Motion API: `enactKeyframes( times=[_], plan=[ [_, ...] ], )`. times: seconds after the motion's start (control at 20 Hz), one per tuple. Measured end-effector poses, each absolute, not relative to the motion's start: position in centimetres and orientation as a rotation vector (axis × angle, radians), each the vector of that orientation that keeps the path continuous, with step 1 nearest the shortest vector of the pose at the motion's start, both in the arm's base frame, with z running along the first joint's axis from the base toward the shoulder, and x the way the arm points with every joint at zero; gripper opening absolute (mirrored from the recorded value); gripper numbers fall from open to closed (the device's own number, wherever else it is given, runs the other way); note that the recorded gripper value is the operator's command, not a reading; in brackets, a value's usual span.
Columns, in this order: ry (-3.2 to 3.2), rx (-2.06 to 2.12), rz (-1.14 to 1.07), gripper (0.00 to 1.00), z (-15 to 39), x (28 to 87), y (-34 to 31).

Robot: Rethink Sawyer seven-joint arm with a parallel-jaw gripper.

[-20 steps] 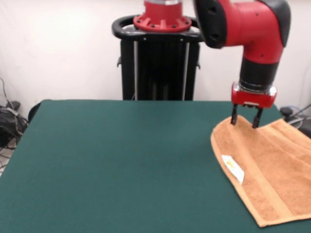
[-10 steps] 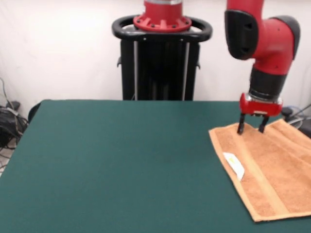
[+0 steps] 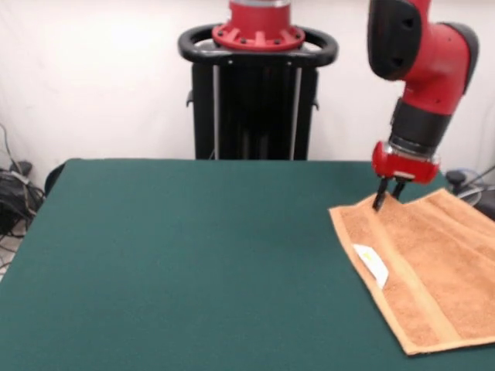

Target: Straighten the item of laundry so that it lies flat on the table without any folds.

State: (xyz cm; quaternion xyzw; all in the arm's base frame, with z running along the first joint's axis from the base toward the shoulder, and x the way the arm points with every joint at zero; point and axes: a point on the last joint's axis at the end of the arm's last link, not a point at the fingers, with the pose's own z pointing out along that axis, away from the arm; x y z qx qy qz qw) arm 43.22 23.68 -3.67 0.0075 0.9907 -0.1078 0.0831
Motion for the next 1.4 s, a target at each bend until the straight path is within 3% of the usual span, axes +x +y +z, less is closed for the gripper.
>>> enactKeyframes(
  times=[0.3, 0.8, 1.4],
  plan=[
    [2.932, 0.113, -0.336, 0.0, -1.3, 45.1, 21.5],
    [2.877, 0.365, -0.363, 0.0, 3.3, 49.1, 10.9],
    [2.833, 0.204, -0.395, 0.0, 0.0, 46.9, 4.0]
  ],
)
